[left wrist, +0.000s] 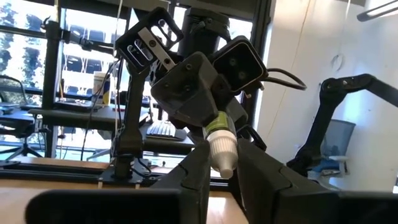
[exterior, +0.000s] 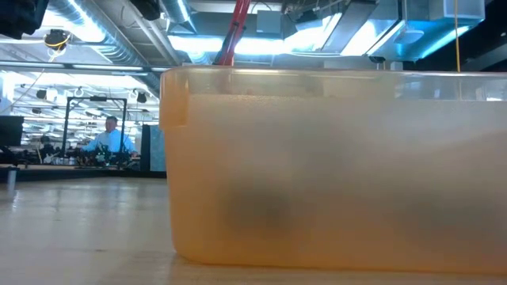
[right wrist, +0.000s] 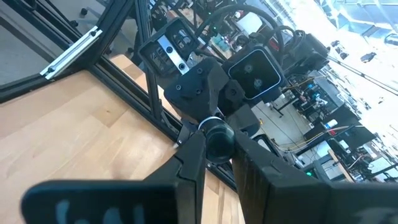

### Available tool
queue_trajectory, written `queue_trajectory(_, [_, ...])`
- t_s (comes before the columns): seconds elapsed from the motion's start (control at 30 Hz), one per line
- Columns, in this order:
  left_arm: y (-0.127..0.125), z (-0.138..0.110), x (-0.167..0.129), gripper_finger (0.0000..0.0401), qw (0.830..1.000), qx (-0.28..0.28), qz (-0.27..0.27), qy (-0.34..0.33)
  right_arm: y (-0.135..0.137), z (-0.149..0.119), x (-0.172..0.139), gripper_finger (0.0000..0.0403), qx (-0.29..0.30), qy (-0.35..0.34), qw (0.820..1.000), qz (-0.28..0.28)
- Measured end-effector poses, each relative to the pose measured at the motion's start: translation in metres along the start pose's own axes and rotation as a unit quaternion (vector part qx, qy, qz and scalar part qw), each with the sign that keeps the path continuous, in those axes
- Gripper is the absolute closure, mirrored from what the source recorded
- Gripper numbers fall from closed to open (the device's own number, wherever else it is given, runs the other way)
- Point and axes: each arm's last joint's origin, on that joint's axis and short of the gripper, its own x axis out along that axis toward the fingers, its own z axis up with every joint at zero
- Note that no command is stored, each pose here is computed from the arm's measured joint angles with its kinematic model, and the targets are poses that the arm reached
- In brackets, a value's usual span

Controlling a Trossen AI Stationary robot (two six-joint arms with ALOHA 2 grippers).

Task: Pick & Place food coloring
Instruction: Put the green food coloring bottle into the orange bin

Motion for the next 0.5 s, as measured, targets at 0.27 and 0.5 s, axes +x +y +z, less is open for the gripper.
queue_trajectory(0.27, [-0.0002, -0.0004, 0.0000, 0.0340, 1.000, 0.002, -0.002, 0.002, 0.0008, 0.0000, 0.0001, 0.0328, 0.000, -0.008, 1.000, 0.014])
queue_trajectory(0.5, [-0.0001, -0.0021, -0.0001, 0.0340, 1.000, 0.005, -0.002, 0.010, 0.0040, -0.0031, 0.0001, 0.0252, -0.007, 0.007, 1.000, 0.028])
